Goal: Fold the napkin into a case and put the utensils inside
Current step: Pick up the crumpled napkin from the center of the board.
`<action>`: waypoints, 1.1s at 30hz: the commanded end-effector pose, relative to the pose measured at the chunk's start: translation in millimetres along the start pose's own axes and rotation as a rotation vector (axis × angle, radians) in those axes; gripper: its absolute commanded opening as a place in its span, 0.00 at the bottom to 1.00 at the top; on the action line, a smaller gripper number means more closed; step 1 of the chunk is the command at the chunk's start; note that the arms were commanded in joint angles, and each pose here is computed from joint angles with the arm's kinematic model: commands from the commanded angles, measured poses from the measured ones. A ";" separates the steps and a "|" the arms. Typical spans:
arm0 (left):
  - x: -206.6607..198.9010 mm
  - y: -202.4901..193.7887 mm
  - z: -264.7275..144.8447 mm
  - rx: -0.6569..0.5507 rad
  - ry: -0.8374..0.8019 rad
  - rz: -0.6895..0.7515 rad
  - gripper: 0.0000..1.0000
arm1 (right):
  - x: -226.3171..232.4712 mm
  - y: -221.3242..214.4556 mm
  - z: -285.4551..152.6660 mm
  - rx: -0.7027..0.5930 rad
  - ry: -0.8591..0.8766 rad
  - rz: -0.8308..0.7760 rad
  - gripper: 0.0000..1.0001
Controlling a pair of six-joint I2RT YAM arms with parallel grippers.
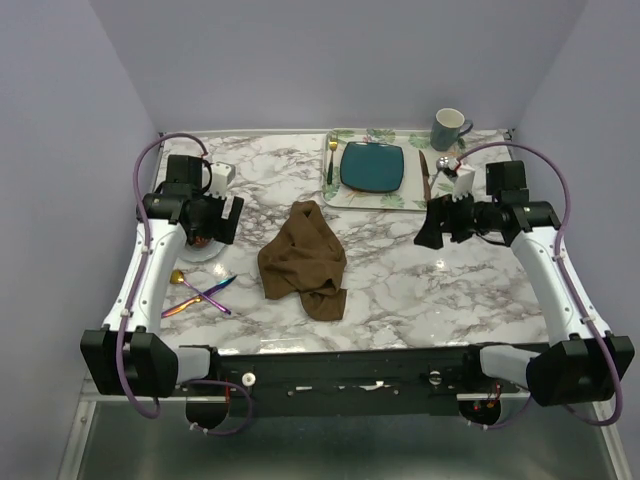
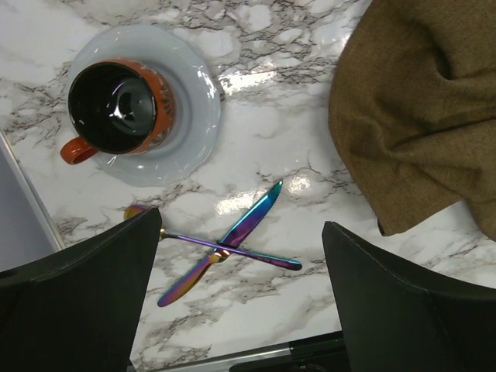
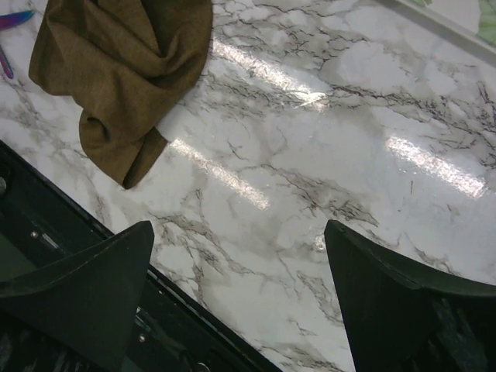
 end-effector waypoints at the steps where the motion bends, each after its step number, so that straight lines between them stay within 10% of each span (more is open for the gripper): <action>1: -18.2 21.5 7.1 -0.061 -0.099 0.013 0.99 | 4.4 -16.8 16.1 0.076 0.085 0.103 1.00; 18: -100.3 125.3 104.3 -0.114 -0.416 0.014 0.99 | 43.7 -28.2 138.8 0.336 0.200 0.295 1.00; 33: -125.6 124.0 167.8 -0.054 -0.509 -0.047 0.90 | 51.8 -48.3 221.6 0.541 0.227 0.403 1.00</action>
Point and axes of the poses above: each gripper's point midway between its finger pads, its own z axis out along the fingers, its own x axis along the line the jaws close on, y = z × x, the point moved 3 cm from there along -z, back along the fingers, and after that the axes turned 15 degrees about z, right-handed, at the moved point
